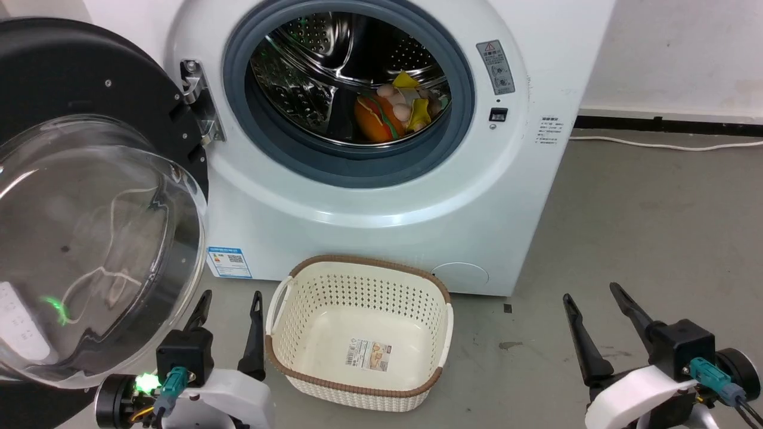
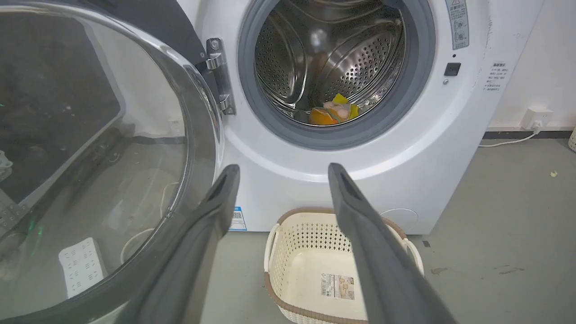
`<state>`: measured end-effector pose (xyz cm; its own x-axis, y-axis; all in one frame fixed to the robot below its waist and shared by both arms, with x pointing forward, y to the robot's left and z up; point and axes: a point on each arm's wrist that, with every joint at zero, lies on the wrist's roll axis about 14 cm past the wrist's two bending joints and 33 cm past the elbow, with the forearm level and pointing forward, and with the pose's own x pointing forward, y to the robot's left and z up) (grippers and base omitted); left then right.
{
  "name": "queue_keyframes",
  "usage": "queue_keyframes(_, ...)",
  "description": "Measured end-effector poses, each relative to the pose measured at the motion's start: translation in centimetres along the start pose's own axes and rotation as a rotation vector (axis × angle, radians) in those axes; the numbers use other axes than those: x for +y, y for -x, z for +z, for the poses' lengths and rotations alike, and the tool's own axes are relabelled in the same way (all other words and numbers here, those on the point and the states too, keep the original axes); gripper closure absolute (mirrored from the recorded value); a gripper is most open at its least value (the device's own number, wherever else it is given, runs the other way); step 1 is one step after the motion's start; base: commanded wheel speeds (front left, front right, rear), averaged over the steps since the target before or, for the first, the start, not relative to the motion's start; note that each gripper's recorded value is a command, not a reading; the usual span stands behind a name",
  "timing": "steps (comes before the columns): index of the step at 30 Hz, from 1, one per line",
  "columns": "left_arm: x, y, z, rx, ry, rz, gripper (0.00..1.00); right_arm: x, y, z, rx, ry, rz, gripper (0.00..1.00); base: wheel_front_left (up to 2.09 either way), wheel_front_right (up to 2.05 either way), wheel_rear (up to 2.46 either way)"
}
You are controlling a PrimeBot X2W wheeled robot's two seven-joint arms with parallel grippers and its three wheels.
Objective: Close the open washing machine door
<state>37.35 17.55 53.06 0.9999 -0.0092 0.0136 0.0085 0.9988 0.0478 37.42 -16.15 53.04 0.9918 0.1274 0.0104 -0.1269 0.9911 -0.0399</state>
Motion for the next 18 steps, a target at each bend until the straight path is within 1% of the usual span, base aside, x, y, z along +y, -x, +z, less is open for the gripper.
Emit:
queue_keyframes(9,0.7,0.6,0.4,-0.021,0.000,0.021,0.00,0.7,-0.4,0.3,-0.022,-0.005,0.023,0.00,0.00,0.00,0.00)
queue_keyframes(18,2.3,1.7,0.8,-0.044,-0.002,0.069,0.00,2.6,-1.3,0.7,-0.042,-0.010,0.080,0.00,0.00,0.00,0.00)
